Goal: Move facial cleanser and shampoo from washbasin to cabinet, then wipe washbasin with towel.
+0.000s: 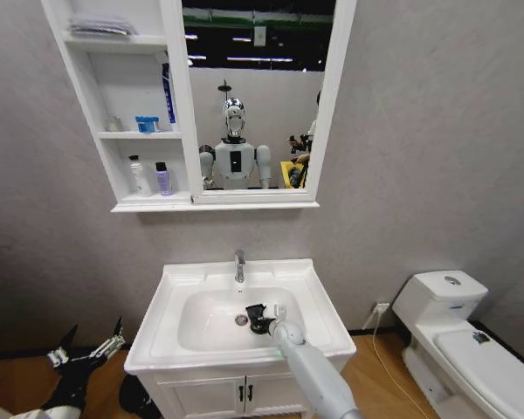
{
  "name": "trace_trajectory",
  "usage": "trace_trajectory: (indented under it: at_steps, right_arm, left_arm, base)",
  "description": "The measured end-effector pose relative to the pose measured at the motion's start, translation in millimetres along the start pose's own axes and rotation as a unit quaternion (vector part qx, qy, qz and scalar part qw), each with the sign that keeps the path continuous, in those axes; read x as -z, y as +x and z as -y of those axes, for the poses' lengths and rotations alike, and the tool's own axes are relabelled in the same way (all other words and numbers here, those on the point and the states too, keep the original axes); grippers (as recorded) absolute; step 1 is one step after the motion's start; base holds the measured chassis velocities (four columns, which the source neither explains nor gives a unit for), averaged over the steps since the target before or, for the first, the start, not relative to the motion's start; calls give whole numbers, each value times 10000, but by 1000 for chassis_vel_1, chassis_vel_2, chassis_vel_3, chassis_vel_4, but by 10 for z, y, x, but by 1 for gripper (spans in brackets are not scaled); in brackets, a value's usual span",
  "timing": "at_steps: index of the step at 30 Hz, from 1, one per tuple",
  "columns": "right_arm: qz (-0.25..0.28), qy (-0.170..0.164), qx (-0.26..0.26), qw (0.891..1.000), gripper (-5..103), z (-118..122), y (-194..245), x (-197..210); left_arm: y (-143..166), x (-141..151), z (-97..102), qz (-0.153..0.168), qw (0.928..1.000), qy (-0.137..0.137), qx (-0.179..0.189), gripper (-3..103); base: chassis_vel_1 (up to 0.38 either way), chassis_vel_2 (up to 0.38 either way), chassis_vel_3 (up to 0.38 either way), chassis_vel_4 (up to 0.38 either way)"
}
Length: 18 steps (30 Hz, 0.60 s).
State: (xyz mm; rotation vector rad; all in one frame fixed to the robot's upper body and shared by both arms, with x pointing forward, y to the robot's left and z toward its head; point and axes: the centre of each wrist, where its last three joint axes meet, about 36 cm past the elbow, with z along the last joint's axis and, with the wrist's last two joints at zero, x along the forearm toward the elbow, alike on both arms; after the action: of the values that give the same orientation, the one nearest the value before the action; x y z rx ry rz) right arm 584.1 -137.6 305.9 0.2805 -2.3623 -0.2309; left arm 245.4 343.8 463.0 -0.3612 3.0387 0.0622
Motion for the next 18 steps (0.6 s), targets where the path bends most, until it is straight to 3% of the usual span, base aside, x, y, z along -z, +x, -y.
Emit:
trace_trajectory:
  at_steps: [5, 13, 18]
  right_arm:
    - [-18, -21, 68, 10000, 1, -147, -84, -13]
    - [-42, -103, 356, 9993, 1, -580, -232, -42]
    - [-22, -110, 363, 9993, 1, -597, -238, -2]
  left_arm:
    - [0, 0, 0, 0, 10000, 0, 0, 100]
    - [0, 0, 0, 0, 10000, 0, 0, 100]
    - [0, 0, 0, 0, 10000, 0, 0, 100]
  base:
    - [0, 0, 0, 0]
    - [0, 0, 0, 0]
    - [0, 0, 0, 0]
